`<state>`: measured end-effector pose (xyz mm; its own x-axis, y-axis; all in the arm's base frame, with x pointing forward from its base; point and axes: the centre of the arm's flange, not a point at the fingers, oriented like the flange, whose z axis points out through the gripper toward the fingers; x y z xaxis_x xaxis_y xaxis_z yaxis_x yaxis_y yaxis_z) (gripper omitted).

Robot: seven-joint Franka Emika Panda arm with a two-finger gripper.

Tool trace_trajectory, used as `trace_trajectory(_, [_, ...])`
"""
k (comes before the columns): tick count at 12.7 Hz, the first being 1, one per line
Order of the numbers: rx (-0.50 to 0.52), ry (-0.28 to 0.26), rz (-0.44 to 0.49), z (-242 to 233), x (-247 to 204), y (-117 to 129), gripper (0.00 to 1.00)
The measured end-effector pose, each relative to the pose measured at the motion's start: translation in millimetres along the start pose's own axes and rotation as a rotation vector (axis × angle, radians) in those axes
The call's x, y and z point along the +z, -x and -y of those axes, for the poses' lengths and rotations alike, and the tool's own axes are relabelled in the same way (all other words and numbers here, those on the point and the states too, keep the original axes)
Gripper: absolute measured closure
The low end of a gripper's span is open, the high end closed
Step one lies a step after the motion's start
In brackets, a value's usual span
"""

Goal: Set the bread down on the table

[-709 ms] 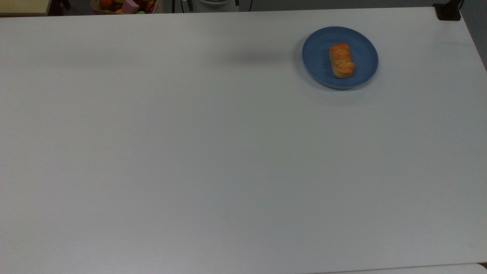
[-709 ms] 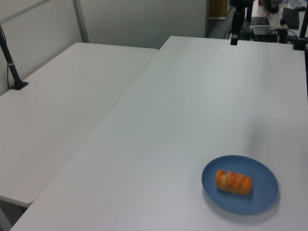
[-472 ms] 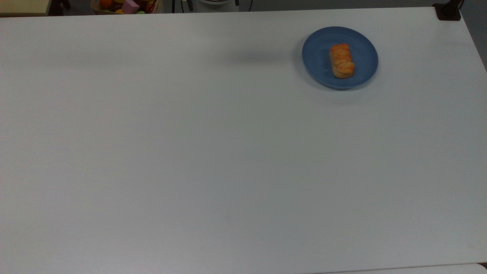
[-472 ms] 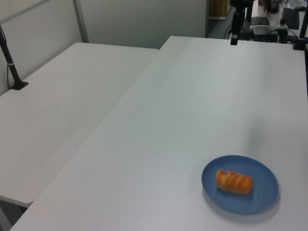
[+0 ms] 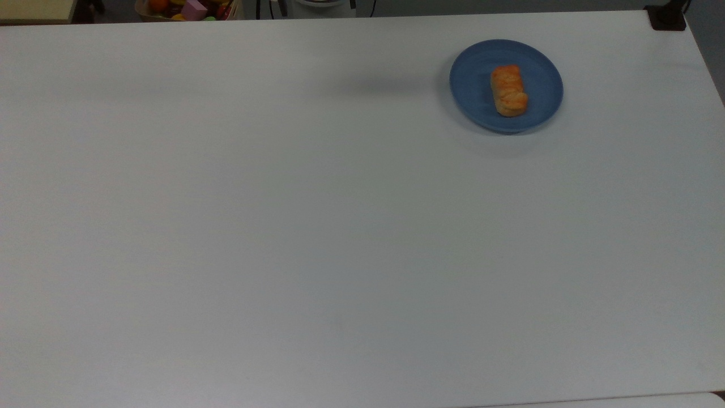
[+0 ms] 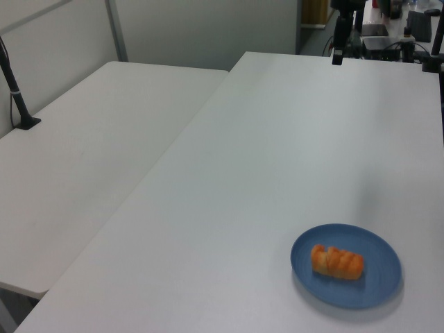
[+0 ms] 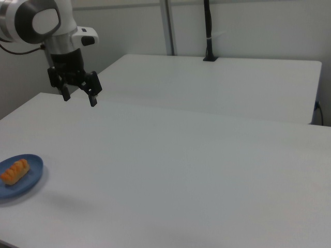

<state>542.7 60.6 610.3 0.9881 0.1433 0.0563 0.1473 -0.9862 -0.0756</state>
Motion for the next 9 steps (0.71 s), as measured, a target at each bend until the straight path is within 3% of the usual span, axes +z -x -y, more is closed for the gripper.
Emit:
trace_trajectory(6, [-0.002, -0.005, 0.095, 1.8, -1.1, 11.1, 0.0])
trace_trajectory(9, [-0.044, -0.004, 0.127, 29.0, 0.7, 14.4, 0.0])
